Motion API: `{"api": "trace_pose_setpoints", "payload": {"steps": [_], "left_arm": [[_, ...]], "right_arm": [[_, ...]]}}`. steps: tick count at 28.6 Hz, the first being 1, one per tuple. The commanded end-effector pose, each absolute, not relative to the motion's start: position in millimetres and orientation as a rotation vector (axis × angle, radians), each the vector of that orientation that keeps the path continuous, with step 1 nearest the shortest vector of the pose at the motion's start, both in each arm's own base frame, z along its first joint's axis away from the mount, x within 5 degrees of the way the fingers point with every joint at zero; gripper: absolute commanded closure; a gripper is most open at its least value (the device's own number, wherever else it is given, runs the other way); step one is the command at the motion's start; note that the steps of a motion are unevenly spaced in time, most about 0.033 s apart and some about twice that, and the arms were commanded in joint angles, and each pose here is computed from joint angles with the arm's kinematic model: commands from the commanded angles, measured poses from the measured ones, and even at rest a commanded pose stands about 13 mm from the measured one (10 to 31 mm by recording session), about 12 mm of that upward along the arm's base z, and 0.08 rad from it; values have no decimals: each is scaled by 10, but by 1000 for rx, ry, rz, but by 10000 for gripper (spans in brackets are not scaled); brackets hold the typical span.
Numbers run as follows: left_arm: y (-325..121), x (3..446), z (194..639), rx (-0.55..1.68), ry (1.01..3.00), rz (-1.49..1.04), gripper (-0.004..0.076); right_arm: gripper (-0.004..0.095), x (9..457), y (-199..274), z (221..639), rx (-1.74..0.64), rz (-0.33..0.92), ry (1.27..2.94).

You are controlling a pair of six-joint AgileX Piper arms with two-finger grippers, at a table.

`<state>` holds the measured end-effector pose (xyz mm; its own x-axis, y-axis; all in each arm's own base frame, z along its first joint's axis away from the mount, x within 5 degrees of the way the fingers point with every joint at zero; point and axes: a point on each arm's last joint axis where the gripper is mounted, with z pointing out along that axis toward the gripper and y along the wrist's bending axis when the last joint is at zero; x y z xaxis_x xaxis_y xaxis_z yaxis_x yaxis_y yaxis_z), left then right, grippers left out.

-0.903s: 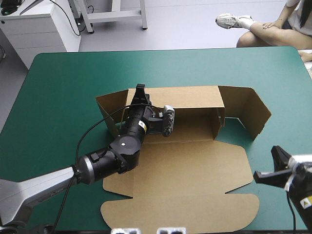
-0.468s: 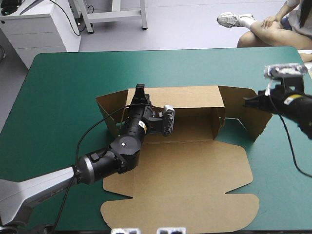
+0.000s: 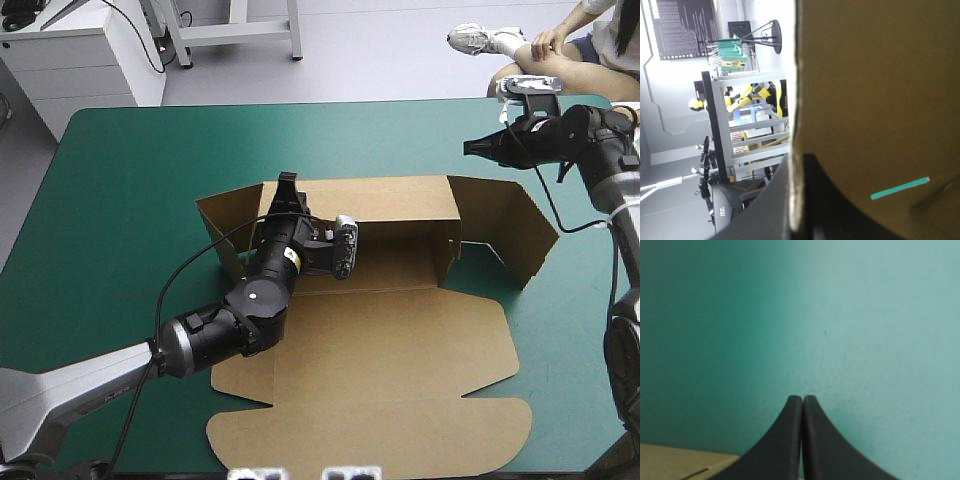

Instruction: Fold the box

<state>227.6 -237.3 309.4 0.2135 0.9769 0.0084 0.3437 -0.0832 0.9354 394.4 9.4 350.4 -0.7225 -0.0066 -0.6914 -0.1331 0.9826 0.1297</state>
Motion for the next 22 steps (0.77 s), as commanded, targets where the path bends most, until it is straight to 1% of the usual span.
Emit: {"api": "trace_pose_setpoints", "payload": {"steps": [1, 6, 11, 17, 22], "left_arm": [[-2339, 2248, 3323, 1523, 1229, 919, 732], [-2339, 2248, 3323, 1523, 1229, 919, 732], [-2339, 2248, 3323, 1523, 1229, 919, 732], [-2340, 2249, 3328, 1524, 1221, 925, 732], [-2343, 2256, 3358, 1523, 1176, 964, 732]], "right_arm": [[928, 3842, 125, 3745, -158, 249, 2325], [928, 3714, 146, 3755, -201, 273, 2411], [928, 3579, 178, 3685, -275, 325, 2560], [926, 3395, 195, 3765, -304, 353, 2618], [926, 3231, 199, 3699, -267, 370, 2657]]}}
